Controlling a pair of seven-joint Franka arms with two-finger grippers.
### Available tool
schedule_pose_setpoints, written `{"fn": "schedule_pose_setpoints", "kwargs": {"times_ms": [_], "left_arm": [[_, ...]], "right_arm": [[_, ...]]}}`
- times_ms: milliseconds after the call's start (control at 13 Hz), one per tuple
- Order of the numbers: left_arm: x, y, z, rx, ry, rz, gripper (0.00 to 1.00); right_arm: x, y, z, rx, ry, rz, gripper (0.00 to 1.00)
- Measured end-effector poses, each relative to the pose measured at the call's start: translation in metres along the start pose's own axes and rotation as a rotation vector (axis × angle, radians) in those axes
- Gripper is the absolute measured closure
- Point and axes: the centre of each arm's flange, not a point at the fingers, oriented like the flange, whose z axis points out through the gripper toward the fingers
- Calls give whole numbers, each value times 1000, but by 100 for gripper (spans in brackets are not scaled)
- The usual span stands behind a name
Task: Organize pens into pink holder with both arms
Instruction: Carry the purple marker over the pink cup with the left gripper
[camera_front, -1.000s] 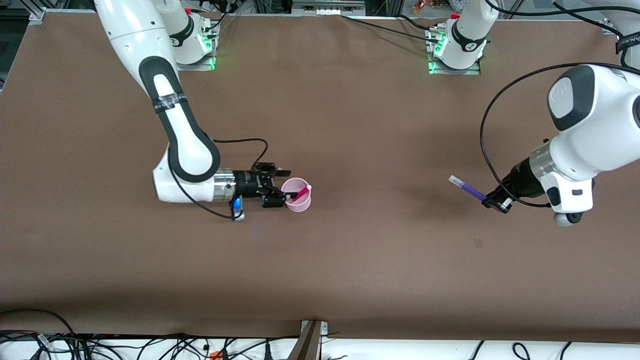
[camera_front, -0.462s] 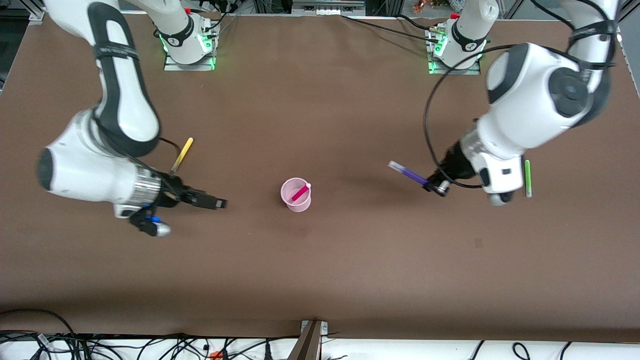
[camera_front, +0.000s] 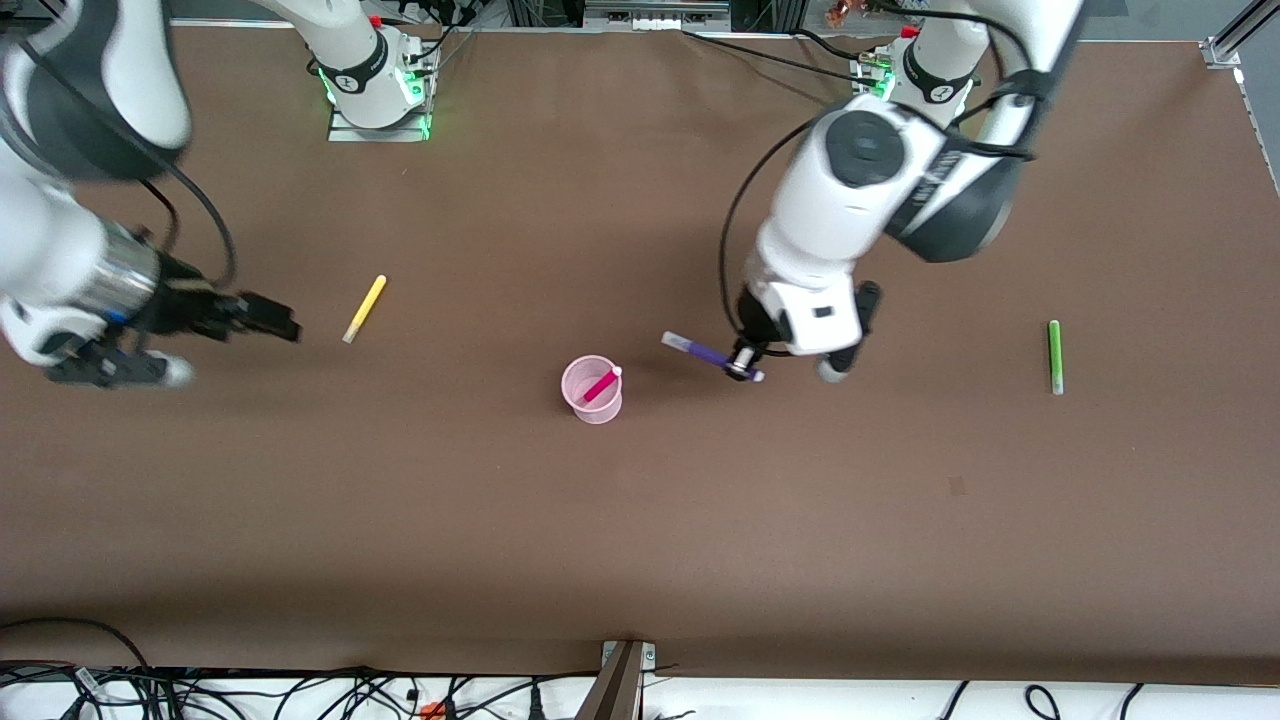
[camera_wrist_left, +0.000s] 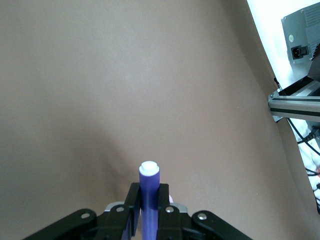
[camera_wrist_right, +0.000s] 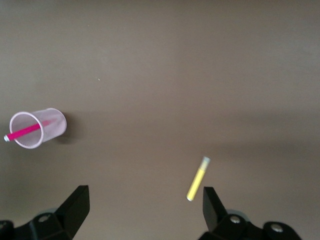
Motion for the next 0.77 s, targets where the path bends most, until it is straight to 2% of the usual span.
{"fn": "schedule_pose_setpoints", "kwargs": {"times_ms": [308,769], "left_arm": [[-70,9,47,-42,134,18,82],[-133,-3,101,-89,292,151,82]], "right_arm": [[-36,22,-39,-37,12,-13,0],[-38,21,-37,-101,7,-35,0]]}}
